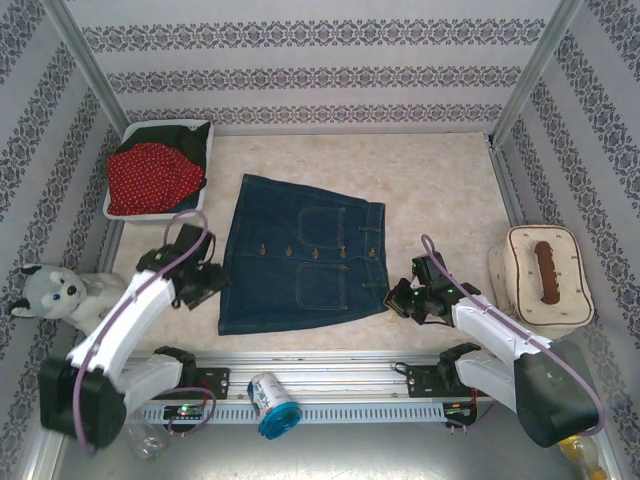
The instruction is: Fold and stack the skirts
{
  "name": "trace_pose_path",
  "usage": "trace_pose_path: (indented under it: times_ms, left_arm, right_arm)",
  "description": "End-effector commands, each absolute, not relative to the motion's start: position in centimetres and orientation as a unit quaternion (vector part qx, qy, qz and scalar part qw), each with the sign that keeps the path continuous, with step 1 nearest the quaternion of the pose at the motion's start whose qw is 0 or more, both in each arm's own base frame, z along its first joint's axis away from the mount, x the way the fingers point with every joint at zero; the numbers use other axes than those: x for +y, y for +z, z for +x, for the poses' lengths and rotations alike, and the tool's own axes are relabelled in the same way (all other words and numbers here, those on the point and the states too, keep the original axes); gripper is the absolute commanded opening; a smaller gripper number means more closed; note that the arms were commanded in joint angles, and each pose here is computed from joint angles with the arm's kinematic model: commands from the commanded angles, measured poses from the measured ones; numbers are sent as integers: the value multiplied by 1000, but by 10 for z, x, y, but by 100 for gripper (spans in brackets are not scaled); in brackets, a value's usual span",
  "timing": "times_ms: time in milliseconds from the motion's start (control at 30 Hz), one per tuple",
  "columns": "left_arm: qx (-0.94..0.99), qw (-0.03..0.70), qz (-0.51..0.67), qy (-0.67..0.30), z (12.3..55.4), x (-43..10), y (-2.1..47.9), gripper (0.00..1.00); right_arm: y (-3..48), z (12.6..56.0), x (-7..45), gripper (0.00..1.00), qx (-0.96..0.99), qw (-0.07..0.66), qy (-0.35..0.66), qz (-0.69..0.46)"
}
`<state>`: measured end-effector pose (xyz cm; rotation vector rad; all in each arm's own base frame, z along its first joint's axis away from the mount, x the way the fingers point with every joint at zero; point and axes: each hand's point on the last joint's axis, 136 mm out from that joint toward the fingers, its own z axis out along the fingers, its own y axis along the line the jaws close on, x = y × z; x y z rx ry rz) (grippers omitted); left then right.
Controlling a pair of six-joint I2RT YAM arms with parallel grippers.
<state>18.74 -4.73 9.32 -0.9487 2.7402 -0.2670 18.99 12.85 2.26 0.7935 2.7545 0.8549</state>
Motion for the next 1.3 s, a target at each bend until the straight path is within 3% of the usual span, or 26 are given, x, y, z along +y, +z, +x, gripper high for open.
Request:
trace_pose_path:
  times_ms: [0, 333, 500, 800, 1033, 1100, 1267]
  left_arm:
    - [903, 49, -409, -125, 143, -57, 83, 65]
    - [865, -7, -472, -170, 118, -73, 57, 82]
    - [848, -21, -489, -202, 121, -85, 38, 77]
    - [844, 27, -498, -197, 148, -79, 16, 54]
    - [874, 46, -455, -165, 164, -73, 44, 11]
    - [879, 54, -449, -152, 161, -67, 54, 2]
    - [895, 84, -418, -128, 156, -55, 90, 0]
  right_arm:
    - [25, 190, 126, 0, 920, 77, 273, 270]
    - [29, 190, 125, 0, 921, 81, 271, 269]
    - [28, 189, 125, 0, 922, 78, 269, 269]
    - [33, 192, 128, 0, 918, 90, 283, 262]
    - [37, 192, 129, 0, 916, 97, 291, 259]
    - [41, 194, 130, 0, 914, 102, 295, 259]
    - [67, 204, 134, 0, 903, 126, 319, 261]
